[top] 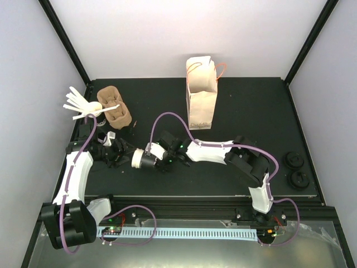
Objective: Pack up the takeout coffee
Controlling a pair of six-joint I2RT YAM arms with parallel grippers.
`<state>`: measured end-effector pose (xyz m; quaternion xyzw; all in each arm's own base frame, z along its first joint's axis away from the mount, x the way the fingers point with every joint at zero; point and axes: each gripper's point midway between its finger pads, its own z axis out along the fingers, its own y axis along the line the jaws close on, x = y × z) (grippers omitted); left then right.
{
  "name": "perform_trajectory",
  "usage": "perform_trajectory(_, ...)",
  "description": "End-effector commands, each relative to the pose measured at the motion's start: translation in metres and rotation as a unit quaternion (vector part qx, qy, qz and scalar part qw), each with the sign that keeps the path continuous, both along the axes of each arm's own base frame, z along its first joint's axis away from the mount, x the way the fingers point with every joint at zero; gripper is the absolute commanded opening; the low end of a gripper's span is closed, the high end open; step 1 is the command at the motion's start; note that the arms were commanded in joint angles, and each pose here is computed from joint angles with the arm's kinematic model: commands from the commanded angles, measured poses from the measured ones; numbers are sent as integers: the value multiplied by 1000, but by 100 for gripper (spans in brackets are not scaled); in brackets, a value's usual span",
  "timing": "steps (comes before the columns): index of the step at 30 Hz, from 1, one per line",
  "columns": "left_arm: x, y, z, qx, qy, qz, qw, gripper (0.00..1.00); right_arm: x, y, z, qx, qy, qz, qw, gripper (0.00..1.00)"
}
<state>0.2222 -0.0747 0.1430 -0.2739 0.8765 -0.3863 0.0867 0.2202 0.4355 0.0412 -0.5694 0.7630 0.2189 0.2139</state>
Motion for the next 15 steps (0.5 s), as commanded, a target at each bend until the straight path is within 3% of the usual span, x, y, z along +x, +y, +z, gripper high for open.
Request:
perform_trajectory(1, 11, 0, 14, 1, -29, -3, 1000, 66, 2, 0, 26, 30, -21, 13, 999, 66)
perform_trajectory(7, 20, -5, 27, -17, -53, -21, 998, 66, -5, -17, 50, 49, -59, 35, 996, 65)
perform_trajectory(15, 32, -36, 58, -72, -149, -108, 980, 60, -20, -40, 63, 64, -63, 58, 994, 64)
